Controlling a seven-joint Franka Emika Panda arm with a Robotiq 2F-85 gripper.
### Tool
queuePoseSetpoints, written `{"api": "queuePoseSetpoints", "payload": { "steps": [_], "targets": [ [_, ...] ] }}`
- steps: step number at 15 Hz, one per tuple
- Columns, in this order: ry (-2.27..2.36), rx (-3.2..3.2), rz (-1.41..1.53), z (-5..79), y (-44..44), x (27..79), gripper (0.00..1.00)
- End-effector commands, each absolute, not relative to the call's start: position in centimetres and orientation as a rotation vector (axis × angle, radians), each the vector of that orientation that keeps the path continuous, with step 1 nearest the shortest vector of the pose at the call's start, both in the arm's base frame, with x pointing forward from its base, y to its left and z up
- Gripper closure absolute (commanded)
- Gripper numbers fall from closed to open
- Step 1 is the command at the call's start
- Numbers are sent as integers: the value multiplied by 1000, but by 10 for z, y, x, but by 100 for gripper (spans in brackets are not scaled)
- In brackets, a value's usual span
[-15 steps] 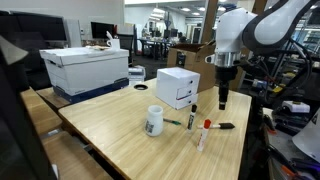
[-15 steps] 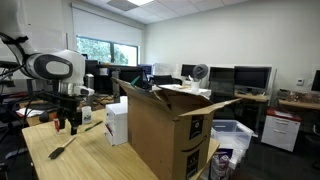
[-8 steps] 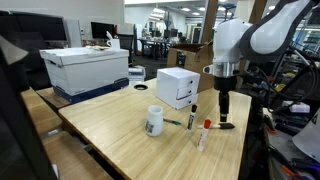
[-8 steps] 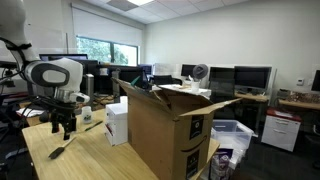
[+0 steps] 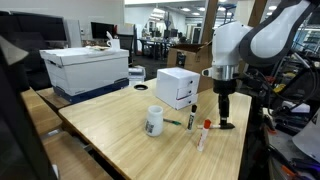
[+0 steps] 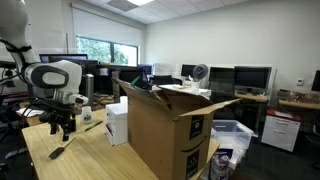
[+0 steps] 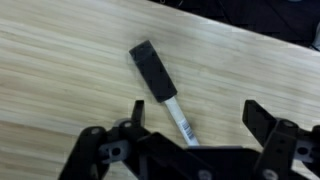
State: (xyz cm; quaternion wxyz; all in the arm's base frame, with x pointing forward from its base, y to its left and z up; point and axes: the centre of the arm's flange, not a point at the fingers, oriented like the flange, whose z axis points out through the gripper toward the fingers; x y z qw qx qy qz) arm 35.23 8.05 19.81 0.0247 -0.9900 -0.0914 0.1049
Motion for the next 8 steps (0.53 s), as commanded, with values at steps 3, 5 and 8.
{"api": "queuePoseSetpoints", "payload": {
  "steps": [3, 5, 8],
  "targets": [
    [-365, -3069, 253, 193, 78, 358, 0],
    [-380, -3064, 225, 193, 76, 360, 0],
    [-426, -3050, 226, 186, 78, 360, 0]
  ]
}}
